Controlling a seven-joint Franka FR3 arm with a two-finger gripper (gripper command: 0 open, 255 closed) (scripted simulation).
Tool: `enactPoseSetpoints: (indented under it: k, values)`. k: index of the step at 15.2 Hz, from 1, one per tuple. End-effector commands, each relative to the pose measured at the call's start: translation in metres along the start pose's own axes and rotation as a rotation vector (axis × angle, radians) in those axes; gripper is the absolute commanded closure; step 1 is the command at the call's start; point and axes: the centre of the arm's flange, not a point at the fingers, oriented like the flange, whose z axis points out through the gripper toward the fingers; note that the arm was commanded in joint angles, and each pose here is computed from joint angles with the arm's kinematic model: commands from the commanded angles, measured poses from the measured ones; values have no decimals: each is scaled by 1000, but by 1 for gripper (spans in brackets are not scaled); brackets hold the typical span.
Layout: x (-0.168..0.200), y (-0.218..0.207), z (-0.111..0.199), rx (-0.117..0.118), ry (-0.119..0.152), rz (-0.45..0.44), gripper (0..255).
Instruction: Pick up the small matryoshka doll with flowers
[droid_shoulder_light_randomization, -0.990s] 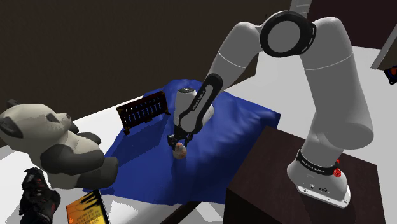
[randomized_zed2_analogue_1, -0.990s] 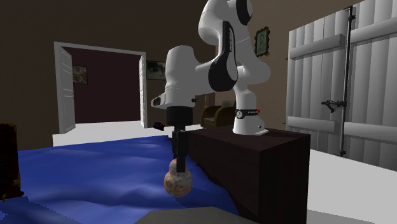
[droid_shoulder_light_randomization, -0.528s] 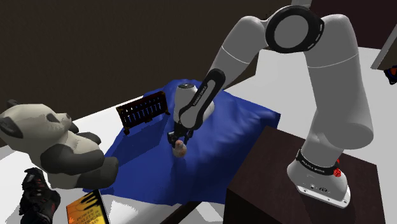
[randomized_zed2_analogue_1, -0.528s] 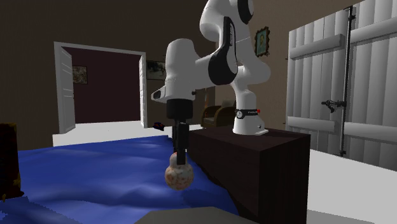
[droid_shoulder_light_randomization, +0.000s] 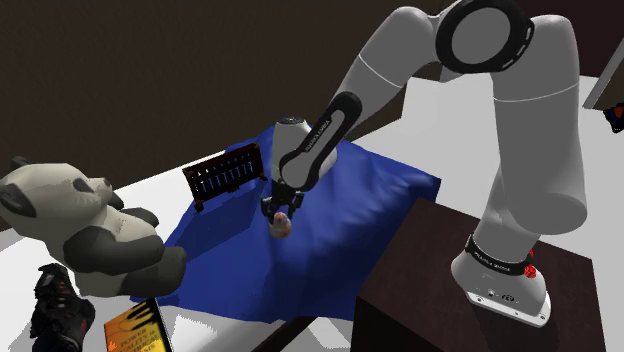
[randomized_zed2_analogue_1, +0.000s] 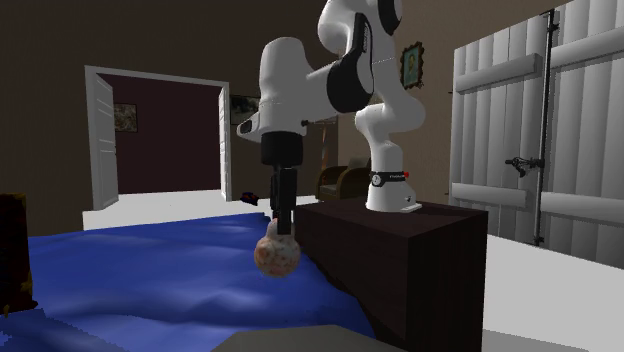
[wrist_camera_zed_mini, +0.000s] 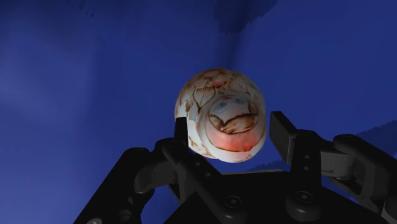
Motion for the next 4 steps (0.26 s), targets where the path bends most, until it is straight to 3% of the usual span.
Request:
enactPoseSetpoints:
  k: [1,4]
  values:
    - [0,-3,-12,0,0,0,255]
    - [0,-4,-18,0,0,0,255]
